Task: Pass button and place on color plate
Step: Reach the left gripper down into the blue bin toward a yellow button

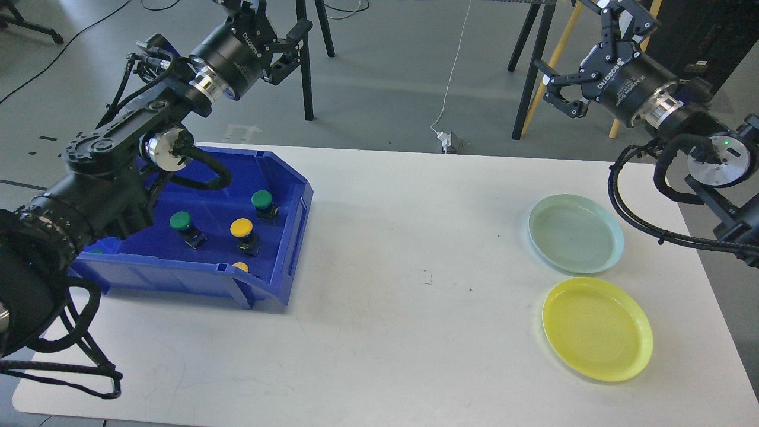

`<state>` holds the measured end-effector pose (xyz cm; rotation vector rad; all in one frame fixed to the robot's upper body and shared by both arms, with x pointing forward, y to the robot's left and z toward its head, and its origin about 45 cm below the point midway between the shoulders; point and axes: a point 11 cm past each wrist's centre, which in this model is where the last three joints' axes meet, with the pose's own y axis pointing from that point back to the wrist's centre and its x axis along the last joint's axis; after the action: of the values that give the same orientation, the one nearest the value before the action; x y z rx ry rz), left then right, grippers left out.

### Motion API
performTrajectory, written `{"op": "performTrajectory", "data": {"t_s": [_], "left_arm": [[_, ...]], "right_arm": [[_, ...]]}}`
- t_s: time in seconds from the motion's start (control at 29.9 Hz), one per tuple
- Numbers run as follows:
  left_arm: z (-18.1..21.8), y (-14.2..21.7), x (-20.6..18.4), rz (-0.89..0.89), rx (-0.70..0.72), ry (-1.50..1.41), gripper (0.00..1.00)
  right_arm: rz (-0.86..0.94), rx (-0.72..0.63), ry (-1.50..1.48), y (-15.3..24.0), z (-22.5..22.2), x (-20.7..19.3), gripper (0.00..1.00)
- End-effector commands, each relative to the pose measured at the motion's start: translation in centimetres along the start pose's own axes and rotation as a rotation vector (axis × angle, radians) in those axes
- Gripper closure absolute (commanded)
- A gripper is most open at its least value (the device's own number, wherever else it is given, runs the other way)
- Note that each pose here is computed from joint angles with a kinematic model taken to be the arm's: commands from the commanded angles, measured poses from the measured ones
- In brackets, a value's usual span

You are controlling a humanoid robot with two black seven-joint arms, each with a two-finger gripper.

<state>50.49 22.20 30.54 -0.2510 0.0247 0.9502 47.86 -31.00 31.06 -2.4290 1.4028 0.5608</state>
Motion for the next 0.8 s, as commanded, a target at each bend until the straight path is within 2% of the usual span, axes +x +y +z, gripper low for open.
{"op": "performTrajectory", "data": {"t_s": [0.0,0.2,0.37,0.54,0.67,0.77], "left_arm": [[-1.8,1.1,0.2,0.015,0.031,0.018,0.00],[-1.8,1.8,1.6,0.063,0.023,0.027,0.00],[0.2,1.3,2.0,0.108,-0.094,0.119,0.01],[3.3,0.6,-1.5,-0.057,-0.142,0.098,0.02],[5.4,2.2,-4.1,-0.303,0.003,-0.264,0.02],[3.8,4.4,-4.8,-0.471,0.233,-0.509,0.02]], "right_arm": [[0.012,-0.001,0.000,0.1,0.1,0.4,0.00],[0.014,0.010,-0.002,0.1,-0.1,0.4,0.00],[0.024,0.049,-0.019,0.5,-1.1,0.8,0.00],[0.101,0.070,-0.083,3.1,0.4,3.6,0.00],[0.131,0.076,-0.055,4.4,-0.9,4.8,0.00],[0.134,0.073,-0.048,4.5,-1.0,4.9,0.00]]}}
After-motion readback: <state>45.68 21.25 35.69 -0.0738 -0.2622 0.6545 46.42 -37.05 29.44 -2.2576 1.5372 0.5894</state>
